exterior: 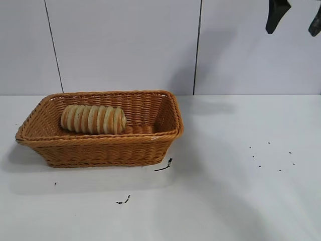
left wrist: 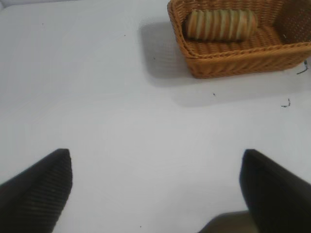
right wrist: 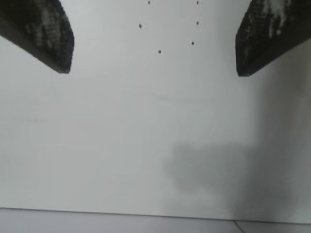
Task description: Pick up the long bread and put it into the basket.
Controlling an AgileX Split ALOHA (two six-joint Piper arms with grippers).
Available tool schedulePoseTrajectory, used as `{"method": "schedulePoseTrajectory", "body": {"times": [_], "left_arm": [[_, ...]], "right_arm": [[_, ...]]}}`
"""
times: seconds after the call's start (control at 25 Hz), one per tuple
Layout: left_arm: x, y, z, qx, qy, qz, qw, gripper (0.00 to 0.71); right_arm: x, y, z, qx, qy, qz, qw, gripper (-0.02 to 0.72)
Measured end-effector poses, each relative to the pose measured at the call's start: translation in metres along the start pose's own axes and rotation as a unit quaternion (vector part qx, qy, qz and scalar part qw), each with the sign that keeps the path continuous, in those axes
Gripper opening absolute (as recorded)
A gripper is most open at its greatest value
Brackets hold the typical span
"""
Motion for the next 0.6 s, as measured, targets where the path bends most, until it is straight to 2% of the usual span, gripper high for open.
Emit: {"method": "schedulePoseTrajectory", "body": {"times": [0.2, 0.36, 0.6], "left_arm": [[0.0, 0.0, 0.0, 0.0, 0.0, 0.0, 1.0, 0.696], [0.0, 0.0, 0.0, 0.0, 0.0, 0.0, 1.0, 0.696], [0.0, 0.0, 0.0, 0.0, 0.0, 0.0, 1.0, 0.696]], "right_arm": [[0.017, -0.093, -0.001, 0.001, 0.0, 0.03, 1.0, 0.609], [0.019, -0.164, -0.002, 0.003, -0.002, 0.03, 1.0, 0.609], [0.018, -0.242, -0.004, 0.008, -0.002, -0.078, 0.997, 0.609]]}}
Point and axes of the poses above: a point on each arm's last joint axis where the gripper is mounted, x pointing back along that axis away from the gripper, z along the wrist's bending axis when the last joint is at zero, y = z × x, the point moved 2 cm from there along -x, pointing out along that axis toward the gripper, and after that the axes turned 2 degrees about -x, right-handed, at the moved point
